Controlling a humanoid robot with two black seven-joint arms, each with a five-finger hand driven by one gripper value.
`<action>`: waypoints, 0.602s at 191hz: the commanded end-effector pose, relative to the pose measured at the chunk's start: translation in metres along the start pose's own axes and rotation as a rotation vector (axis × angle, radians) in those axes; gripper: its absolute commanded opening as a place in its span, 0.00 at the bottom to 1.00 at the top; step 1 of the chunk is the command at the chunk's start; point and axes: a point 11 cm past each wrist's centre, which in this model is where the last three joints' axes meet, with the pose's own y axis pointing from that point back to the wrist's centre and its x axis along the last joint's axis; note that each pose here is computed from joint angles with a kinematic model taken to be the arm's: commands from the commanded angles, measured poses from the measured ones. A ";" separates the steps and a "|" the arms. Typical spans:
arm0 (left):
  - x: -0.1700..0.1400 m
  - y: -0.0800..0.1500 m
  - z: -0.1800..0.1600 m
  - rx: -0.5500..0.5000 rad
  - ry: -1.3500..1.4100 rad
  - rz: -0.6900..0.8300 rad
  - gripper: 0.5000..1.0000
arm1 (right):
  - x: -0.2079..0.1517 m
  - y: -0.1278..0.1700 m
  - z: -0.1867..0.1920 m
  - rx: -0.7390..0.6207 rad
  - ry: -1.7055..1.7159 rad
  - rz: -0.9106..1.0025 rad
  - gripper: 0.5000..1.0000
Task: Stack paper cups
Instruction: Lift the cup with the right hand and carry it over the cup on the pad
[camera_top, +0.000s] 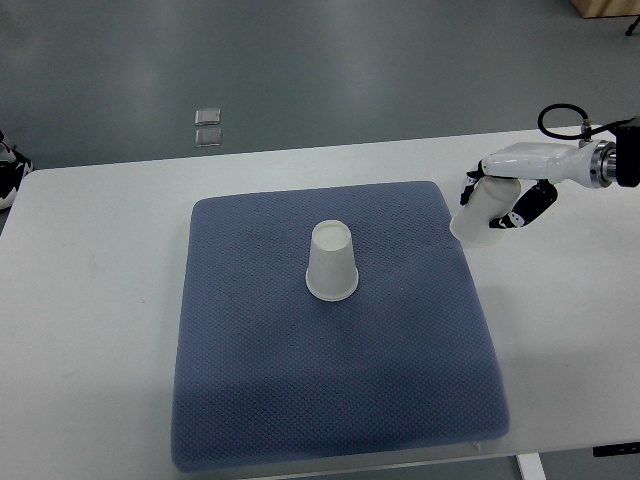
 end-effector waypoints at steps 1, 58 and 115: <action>0.000 0.000 0.000 0.000 0.000 0.000 1.00 | 0.028 -0.001 -0.018 0.038 0.031 -0.012 0.31; 0.000 0.000 0.000 0.000 0.000 0.000 1.00 | 0.086 -0.025 -0.090 0.214 0.058 -0.060 0.32; 0.000 0.000 0.000 0.000 0.000 0.000 1.00 | 0.082 -0.056 -0.139 0.330 0.087 -0.124 0.32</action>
